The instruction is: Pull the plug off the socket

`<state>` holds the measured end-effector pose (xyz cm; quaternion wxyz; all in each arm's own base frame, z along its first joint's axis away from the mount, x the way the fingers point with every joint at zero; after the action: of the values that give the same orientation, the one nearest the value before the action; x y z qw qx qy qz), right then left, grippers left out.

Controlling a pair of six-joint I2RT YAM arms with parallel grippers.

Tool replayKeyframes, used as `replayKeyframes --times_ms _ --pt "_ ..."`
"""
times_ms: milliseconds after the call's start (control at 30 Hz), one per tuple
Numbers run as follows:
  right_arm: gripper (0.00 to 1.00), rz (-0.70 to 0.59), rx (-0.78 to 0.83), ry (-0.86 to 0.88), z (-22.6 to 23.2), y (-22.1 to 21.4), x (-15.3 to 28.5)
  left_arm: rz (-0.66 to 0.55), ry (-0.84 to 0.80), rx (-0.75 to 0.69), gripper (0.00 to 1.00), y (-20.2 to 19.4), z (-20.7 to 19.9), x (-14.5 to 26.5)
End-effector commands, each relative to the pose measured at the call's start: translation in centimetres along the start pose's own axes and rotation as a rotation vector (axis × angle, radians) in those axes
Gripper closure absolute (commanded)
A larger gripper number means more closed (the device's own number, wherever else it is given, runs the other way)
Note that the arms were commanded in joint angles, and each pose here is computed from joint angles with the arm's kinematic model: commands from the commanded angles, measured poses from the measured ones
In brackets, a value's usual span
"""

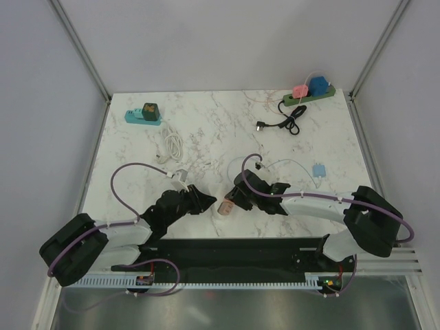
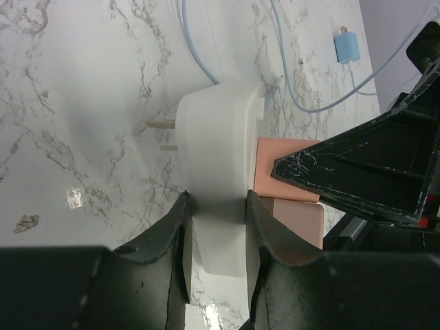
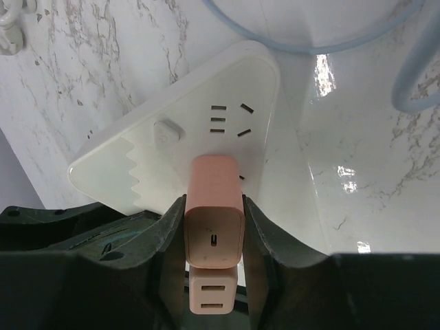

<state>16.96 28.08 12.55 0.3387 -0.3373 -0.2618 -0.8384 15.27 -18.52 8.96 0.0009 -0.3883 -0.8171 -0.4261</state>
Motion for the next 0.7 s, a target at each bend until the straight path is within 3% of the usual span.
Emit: replayKeyframes --times_ms 0,267,567,633,667 --pt "0.99 -0.05 0.019 0.043 0.7 1.0 1.3 0.081 0.151 -0.052 0.98 -1.5 2.3 0.1" --pt "1.0 -0.056 0.077 0.103 0.8 3.1 3.6 0.086 0.262 -0.037 0.98 -1.4 2.9 -0.1" --pt "1.0 0.01 0.118 0.113 0.7 3.7 3.3 0.09 0.34 -0.05 0.98 -1.5 2.7 -0.4" --pt "1.0 -0.114 0.201 0.004 0.4 4.5 3.3 0.093 0.348 -0.067 0.98 -1.6 2.5 -0.5" --pt "1.0 -0.141 0.258 -0.008 2.4 3.7 3.8 0.09 0.345 -0.075 0.98 -1.5 2.2 -0.7"
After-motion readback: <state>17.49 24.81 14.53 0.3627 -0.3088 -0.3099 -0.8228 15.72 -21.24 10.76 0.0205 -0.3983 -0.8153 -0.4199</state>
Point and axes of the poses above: each gripper's point midway between its finger pads, its own x axis back along the fingers, its own z axis along the line the jaws close on, y = z × x, the point moved 8 cm from there along x, back along the fingers, and after that the axes turned 6 degrees about -x, right-handed, at the moved point
